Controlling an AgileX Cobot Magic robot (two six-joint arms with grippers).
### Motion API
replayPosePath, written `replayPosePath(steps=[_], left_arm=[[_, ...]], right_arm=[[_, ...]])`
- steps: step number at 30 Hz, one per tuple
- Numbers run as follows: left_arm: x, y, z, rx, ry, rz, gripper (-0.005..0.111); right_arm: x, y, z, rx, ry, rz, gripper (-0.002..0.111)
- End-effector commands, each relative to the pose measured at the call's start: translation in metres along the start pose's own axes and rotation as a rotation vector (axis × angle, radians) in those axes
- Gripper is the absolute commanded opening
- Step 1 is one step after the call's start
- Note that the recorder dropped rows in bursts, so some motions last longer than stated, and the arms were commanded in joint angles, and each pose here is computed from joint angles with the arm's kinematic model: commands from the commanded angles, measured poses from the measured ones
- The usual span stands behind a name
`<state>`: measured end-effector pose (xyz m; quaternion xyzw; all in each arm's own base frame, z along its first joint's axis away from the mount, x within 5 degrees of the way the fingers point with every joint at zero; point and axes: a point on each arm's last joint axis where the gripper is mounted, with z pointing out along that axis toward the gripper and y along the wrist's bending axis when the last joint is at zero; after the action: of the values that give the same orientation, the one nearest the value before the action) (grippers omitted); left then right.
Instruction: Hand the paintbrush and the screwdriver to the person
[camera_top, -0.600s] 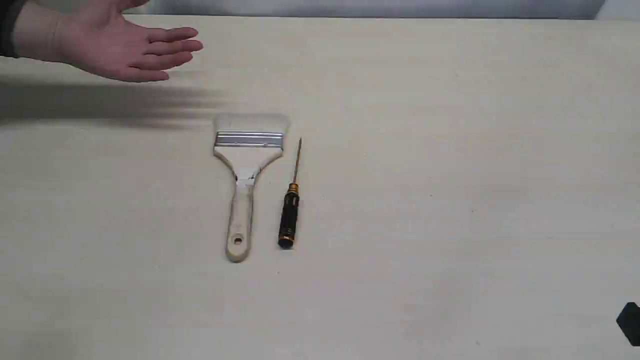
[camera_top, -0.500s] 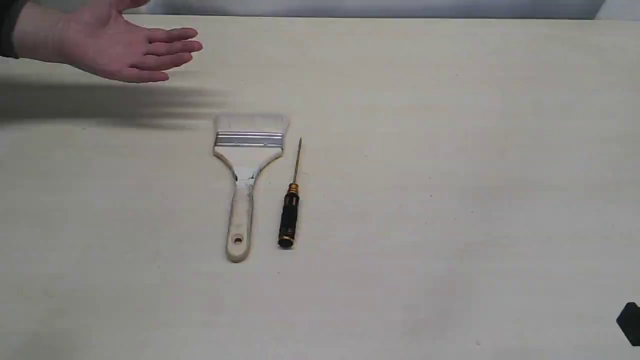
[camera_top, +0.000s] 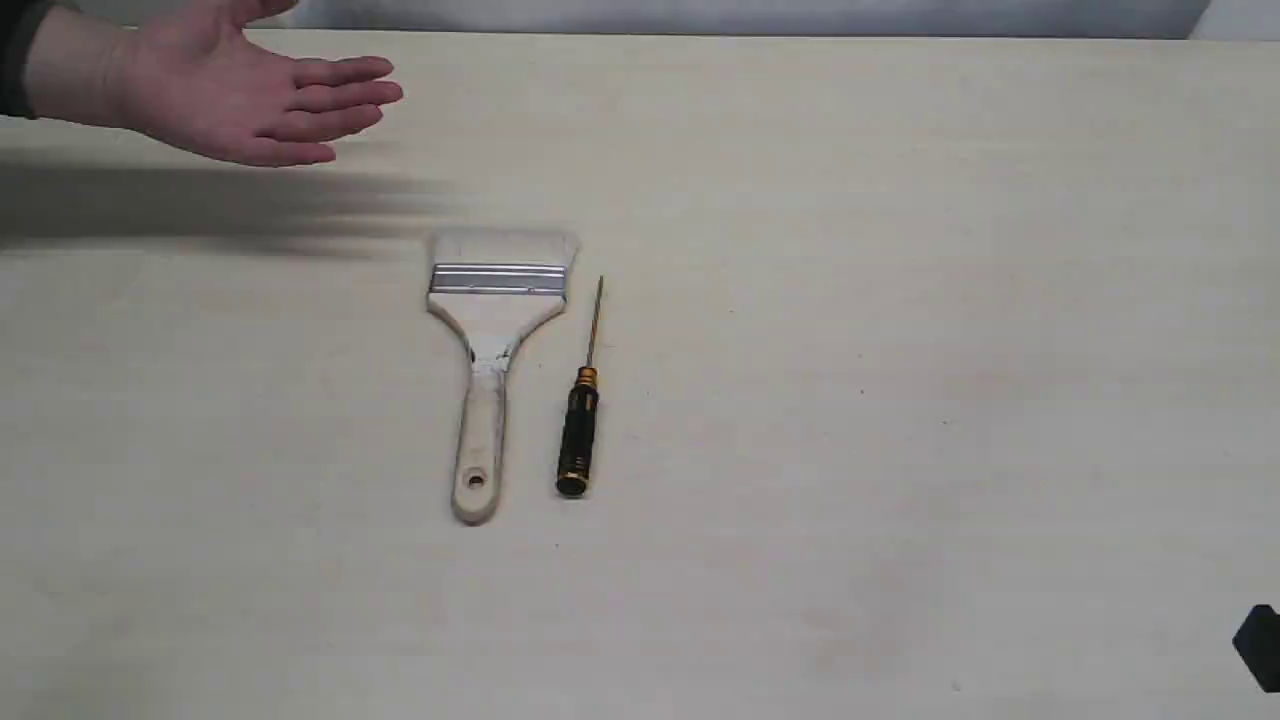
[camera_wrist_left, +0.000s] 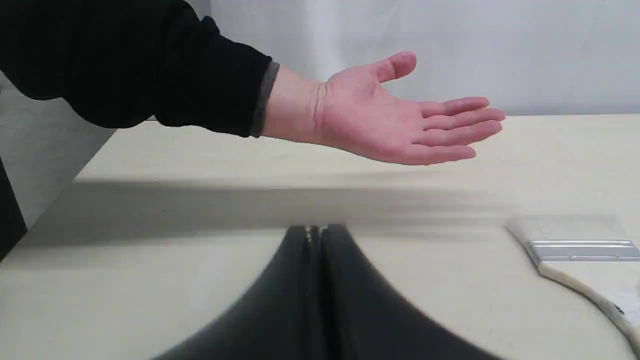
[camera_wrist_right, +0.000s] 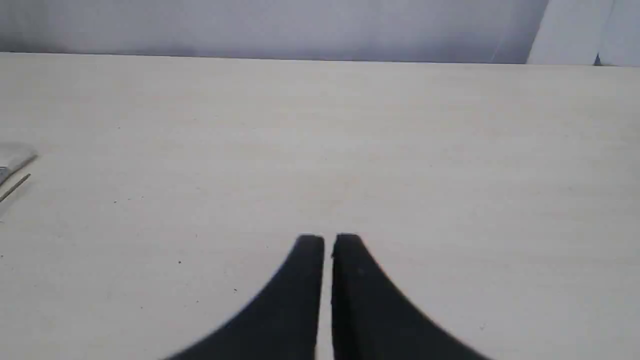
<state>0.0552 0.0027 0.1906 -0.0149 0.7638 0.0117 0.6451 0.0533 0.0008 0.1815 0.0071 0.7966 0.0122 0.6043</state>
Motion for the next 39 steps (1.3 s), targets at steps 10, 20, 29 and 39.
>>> replayPosePath(steps=[10, 20, 29, 39], left_arm=[[0.000, -0.001, 0.000, 0.009, -0.007, -0.001, 0.000], [0.000, -0.001, 0.000, 0.009, -0.007, -0.001, 0.000], [0.000, -0.001, 0.000, 0.009, -0.006, -0.004, 0.000], [0.000, -0.001, 0.000, 0.009, -0.006, -0.004, 0.000]], right_arm=[[-0.001, 0.000, 0.000, 0.002, -0.016, 0.007, 0.005], [-0.001, 0.000, 0.000, 0.002, -0.016, 0.007, 0.005], [-0.001, 0.000, 0.000, 0.002, -0.016, 0.007, 0.005], [-0.013, 0.000, -0.001, 0.002, -0.147, 0.000, 0.005]])
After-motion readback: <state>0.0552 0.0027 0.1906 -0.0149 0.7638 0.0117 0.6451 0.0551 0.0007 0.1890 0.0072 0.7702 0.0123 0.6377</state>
